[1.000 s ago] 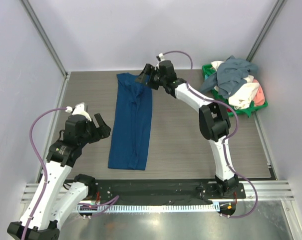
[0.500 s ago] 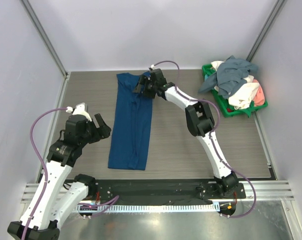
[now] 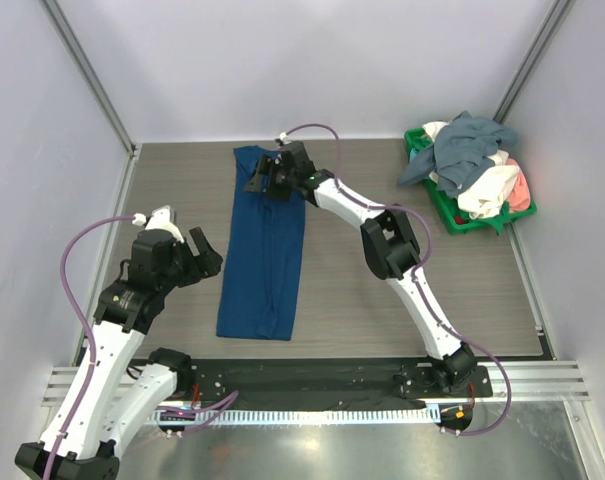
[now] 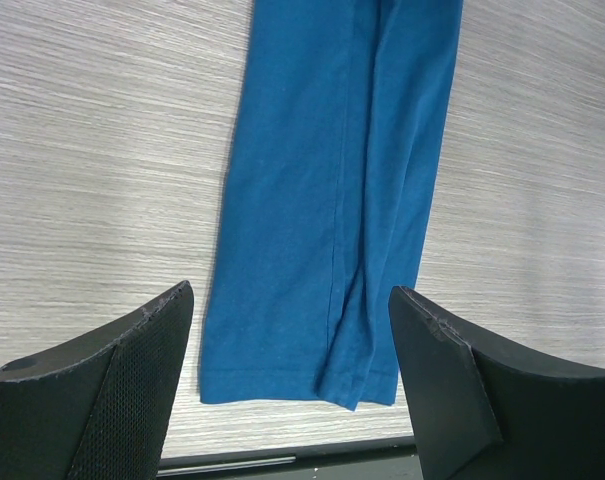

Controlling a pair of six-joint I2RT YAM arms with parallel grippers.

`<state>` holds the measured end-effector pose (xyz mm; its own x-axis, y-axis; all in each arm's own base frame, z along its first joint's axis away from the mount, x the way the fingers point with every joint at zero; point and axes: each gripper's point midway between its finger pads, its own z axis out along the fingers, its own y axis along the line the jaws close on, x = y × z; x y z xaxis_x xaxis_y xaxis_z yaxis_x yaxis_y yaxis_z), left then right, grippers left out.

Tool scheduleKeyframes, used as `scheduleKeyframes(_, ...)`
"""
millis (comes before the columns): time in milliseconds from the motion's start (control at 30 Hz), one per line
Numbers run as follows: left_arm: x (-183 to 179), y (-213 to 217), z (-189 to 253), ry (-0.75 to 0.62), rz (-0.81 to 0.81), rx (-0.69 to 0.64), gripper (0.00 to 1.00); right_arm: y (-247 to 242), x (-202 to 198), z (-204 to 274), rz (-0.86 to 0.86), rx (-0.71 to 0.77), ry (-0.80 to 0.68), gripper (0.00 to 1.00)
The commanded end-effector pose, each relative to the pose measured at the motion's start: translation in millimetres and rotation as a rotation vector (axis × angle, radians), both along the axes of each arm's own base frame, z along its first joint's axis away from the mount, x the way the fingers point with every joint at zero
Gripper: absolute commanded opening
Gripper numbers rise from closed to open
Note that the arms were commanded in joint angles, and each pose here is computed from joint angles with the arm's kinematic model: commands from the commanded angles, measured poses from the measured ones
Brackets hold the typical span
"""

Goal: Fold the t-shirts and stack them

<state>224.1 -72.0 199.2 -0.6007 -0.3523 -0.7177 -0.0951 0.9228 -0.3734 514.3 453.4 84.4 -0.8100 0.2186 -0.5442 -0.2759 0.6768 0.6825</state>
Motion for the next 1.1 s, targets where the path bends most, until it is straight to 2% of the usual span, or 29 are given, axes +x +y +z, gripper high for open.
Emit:
scheduleKeyframes(0, 3, -3, 7, -0.037, -0.022, -0.003, 0.80, 28, -13, 28, 0.064, 0.094, -0.039, 0.81)
scheduleKeyframes(233, 3, -2, 7, -0.039, -0.017, -0.001, 0.80, 56, -52, 38, 0.216, 0.180, -0.007, 0.81)
scheduleKeyframes(333, 3, 0, 8, -0.042, -0.008, 0.002, 0.80, 66, -69, 64, 0.337, 0.266, -0.036, 0.82)
scheduleKeyframes(367, 3, 1, 8, -0.042, -0.004, 0.005, 0.80, 61, -75, 57, 0.344, 0.214, 0.009, 0.84)
scheduleKeyframes(400, 3, 1, 7, -0.042, -0.002, 0.008, 0.80, 56, -67, 68, 0.309, 0.168, -0.036, 0.85)
scheduleKeyframes(433, 4, 2, 7, -0.040, 0.003, 0.009, 0.80, 40, -68, 54, 0.295, 0.051, -0.025, 0.87)
scheduleKeyframes(467, 4, 2, 5, -0.033, 0.003, 0.011, 0.80, 29, -63, 56, 0.268, -0.004, -0.049, 0.87)
scheduleKeyframes(500, 4, 2, 4, -0.029, 0.003, 0.015, 0.80, 14, -65, 37, 0.242, -0.069, -0.027, 0.87)
scheduleKeyframes(533, 5, 3, 4, -0.026, 0.009, 0.015, 0.80, -5, -58, 67, 0.197, -0.084, -0.085, 0.88)
scheduleKeyframes(600, 6, 3, 1, -0.013, 0.020, 0.016, 0.78, -33, -55, 70, 0.132, -0.129, -0.089, 0.88)
scheduleKeyframes(667, 9, 7, -7, 0.016, 0.057, 0.026, 0.78, -71, -58, 66, 0.043, -0.201, -0.074, 0.88)
scheduleKeyframes(700, 11, 7, -10, 0.033, 0.063, 0.031, 0.78, -88, -67, 45, 0.024, -0.246, -0.032, 0.88)
scheduleKeyframes(767, 14, 6, -27, 0.116, 0.095, 0.031, 0.78, -114, -67, 47, -0.039, -0.279, -0.027, 0.88)
scheduleKeyframes(867, 21, -8, -52, 0.187, 0.091, -0.028, 0.77, -143, -76, 21, -0.076, -0.339, 0.030, 0.88)
scheduleKeyframes(900, 17, -11, -73, 0.235, 0.108, -0.049, 0.77, -147, -79, 11, -0.076, -0.352, 0.050, 0.88)
scheduleKeyframes(1067, 31, -17, -123, 0.276, 0.154, -0.086, 0.77, -154, -69, -11, -0.065, -0.375, 0.073, 0.87)
